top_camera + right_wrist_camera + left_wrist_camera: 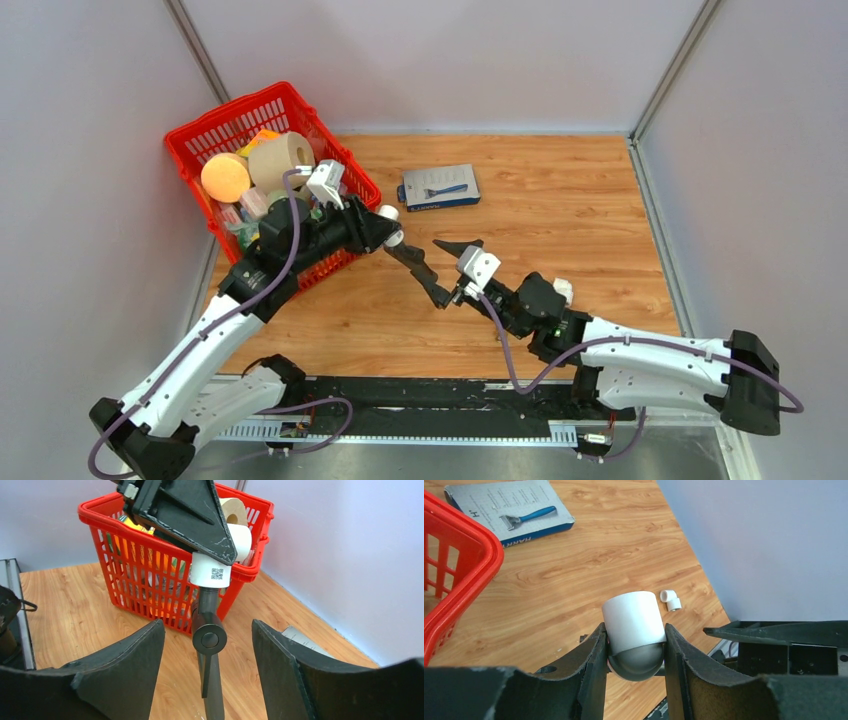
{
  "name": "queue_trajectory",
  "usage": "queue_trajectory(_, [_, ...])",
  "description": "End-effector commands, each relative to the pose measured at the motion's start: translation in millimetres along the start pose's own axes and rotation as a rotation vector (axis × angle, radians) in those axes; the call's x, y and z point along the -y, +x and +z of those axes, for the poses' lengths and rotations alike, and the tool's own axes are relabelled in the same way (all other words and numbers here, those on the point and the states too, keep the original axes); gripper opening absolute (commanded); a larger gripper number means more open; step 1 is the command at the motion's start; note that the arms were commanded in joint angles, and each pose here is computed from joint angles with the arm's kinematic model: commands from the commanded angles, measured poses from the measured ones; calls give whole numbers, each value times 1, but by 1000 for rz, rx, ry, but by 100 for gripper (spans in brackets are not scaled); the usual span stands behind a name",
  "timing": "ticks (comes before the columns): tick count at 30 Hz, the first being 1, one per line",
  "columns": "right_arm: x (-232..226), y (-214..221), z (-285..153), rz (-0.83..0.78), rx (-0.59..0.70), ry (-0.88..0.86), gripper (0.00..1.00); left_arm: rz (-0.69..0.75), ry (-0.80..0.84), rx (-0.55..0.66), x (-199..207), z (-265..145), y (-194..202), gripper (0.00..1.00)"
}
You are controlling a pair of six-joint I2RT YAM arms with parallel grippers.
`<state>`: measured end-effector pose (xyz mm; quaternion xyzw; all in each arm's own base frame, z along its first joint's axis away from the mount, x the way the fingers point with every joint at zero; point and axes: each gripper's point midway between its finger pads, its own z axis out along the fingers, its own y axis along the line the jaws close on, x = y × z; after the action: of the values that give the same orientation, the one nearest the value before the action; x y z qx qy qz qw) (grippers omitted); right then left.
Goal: Install the water faucets
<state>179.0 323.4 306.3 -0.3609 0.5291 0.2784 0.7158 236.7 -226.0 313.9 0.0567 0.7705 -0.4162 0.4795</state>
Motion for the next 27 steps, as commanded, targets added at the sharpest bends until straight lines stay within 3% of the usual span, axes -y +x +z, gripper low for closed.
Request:
queue_trajectory(1, [11, -12, 7, 38, 58, 67, 70, 6, 114, 133, 33, -13, -36, 0])
queue_trajectory(14, [24, 8, 15, 175, 26, -71, 52, 59, 302, 98, 66, -21, -32, 0])
queue_trajectory(22, [44, 31, 23, 175, -15, -37, 34, 44, 523, 57, 103, -33, -28, 0])
queue_trajectory(27, [54, 46, 34, 153, -57, 0, 32, 43, 516, 80, 105, -37, -33, 0])
